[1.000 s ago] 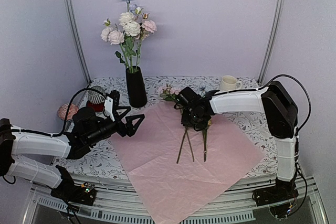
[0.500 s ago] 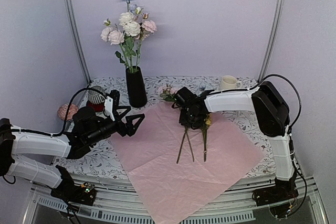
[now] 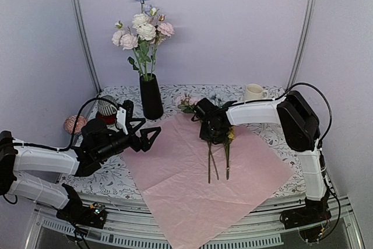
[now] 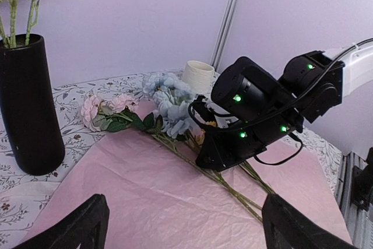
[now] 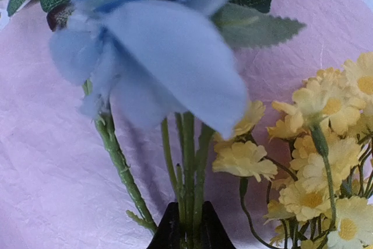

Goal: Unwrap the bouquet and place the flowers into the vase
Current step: Pick up the fake flower from the flattened wrapping paper, then pass from the right arm to the left, then place the fake flower in the vase, then pick up the fake flower from the flattened wrapping paper.

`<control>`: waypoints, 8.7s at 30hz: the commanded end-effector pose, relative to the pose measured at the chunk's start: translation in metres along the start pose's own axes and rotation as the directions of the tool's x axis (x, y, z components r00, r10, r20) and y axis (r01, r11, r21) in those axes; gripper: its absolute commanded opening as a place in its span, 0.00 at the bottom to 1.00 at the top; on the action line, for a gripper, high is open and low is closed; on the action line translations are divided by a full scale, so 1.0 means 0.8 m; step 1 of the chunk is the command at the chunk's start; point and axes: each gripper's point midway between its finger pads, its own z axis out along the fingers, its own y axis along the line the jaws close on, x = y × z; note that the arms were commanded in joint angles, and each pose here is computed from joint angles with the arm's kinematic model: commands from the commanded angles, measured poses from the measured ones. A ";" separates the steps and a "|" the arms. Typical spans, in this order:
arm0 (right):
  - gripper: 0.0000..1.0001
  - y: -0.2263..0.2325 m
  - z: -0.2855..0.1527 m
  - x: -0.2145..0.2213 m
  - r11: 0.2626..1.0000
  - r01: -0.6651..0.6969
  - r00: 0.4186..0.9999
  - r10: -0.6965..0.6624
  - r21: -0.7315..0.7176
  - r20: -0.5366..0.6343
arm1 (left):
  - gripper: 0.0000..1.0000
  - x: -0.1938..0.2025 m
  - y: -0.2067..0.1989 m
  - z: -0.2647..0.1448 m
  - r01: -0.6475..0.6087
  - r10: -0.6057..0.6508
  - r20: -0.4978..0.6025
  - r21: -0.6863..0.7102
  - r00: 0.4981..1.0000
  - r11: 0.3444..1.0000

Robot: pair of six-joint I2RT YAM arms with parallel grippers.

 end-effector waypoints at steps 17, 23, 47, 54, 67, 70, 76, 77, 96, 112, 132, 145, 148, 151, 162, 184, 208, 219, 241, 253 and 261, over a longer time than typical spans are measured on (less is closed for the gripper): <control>0.03 0.047 -0.206 -0.047 0.848 0.249 0.926 -0.067 -0.469 0.371 | 0.94 -0.009 -0.022 0.002 -0.015 0.013 0.024 0.079 1.000 0.997; 0.07 0.069 -0.310 -0.023 0.557 0.475 0.835 -0.042 -0.681 0.548 | 0.94 -0.006 -0.054 0.003 -0.018 0.013 0.020 0.232 1.000 0.973; 0.03 0.172 -0.377 0.104 0.078 0.788 0.613 -0.012 -0.611 0.790 | 0.88 -0.037 -0.126 -0.058 -0.048 -0.070 0.181 0.579 0.981 0.814; 0.03 0.186 -0.377 0.122 0.032 0.808 0.590 -0.024 -0.589 0.807 | 0.75 -0.038 -0.133 -0.061 -0.028 -0.097 0.169 0.618 0.981 0.786; 0.03 0.198 -0.379 0.136 0.008 0.835 0.550 -0.032 -0.550 0.834 | 0.47 -0.040 -0.144 -0.069 -0.035 -0.109 0.172 0.671 0.979 0.741; 0.03 0.201 -0.378 0.138 0.008 0.835 0.551 -0.034 -0.551 0.834 | 0.42 -0.038 -0.146 -0.067 -0.032 -0.108 0.164 0.676 0.981 0.736; 0.03 0.203 -0.375 0.141 0.006 0.838 0.545 -0.037 -0.545 0.837 | 0.31 -0.036 -0.145 -0.067 -0.029 -0.112 0.162 0.682 0.980 0.731; 0.04 0.204 -0.375 0.141 0.005 0.838 0.545 -0.038 -0.546 0.837 | 0.28 -0.036 -0.146 -0.066 -0.030 -0.112 0.163 0.682 0.980 0.731; 0.43 0.188 -0.369 0.141 0.035 0.860 0.511 -0.050 -0.509 0.858 | 0.00 -0.039 -0.139 -0.065 -0.031 -0.109 0.170 0.660 0.979 0.751; 0.99 0.101 -0.376 0.090 0.087 0.903 0.426 -0.070 -0.420 0.902 | 0.00 -0.048 -0.108 -0.063 -0.105 -0.025 0.237 0.520 0.971 0.848; 0.99 0.011 -0.282 0.044 0.440 0.868 0.318 -0.142 -0.228 0.937 | 0.00 -0.145 -0.023 -0.029 -0.216 0.163 0.326 0.131 0.931 0.968; 0.99 0.014 -0.274 0.041 0.453 0.865 0.316 -0.159 -0.215 0.935 | 0.00 -0.275 0.009 -0.002 -0.384 0.363 0.442 -0.045 0.820 0.922; 0.99 0.016 -0.274 0.042 0.443 0.870 0.314 -0.162 -0.216 0.935 | 0.00 -0.300 0.016 0.011 -0.437 0.427 0.459 -0.092 0.779 0.895; 0.99 0.017 -0.273 0.043 0.440 0.873 0.311 -0.170 -0.210 0.935 | 0.00 -0.324 0.029 0.026 -0.462 0.477 0.447 -0.151 0.757 0.874; 0.99 0.019 -0.268 0.042 0.442 0.873 0.314 -0.187 -0.205 0.931 | 0.00 -0.377 0.057 0.027 -0.476 0.561 0.409 -0.297 0.720 0.828; 0.99 0.025 -0.266 0.044 0.424 0.880 0.320 -0.196 -0.214 0.927 | 0.00 -0.275 0.163 0.075 -0.247 0.308 0.312 -0.221 0.899 0.944; 0.99 0.032 -0.258 0.047 0.412 0.883 0.335 -0.216 -0.225 0.917 | 0.11 -0.119 0.223 0.114 -0.067 0.082 0.050 -0.241 0.995 0.968; 0.99 0.032 -0.256 0.047 0.412 0.883 0.338 -0.221 -0.227 0.915 | 0.41 -0.115 0.217 0.120 -0.057 0.060 0.007 -0.207 0.998 0.977; 0.99 -0.006 -0.231 -0.032 0.785 0.556 0.559 -0.110 -0.273 0.822 | 0.98 -0.034 0.142 0.005 -0.145 0.066 -0.196 -0.425 0.978 0.894; 0.99 -0.017 -0.244 -0.039 0.807 0.524 0.574 -0.099 -0.272 0.813 | 0.98 -0.002 0.085 0.032 -0.108 0.047 -0.191 -0.322 0.980 0.941; 0.99 -0.048 -0.219 -0.025 0.904 0.298 0.806 -0.066 -0.307 0.588 | 0.98 0.012 0.070 0.021 -0.099 0.060 -0.140 -0.290 0.988 0.952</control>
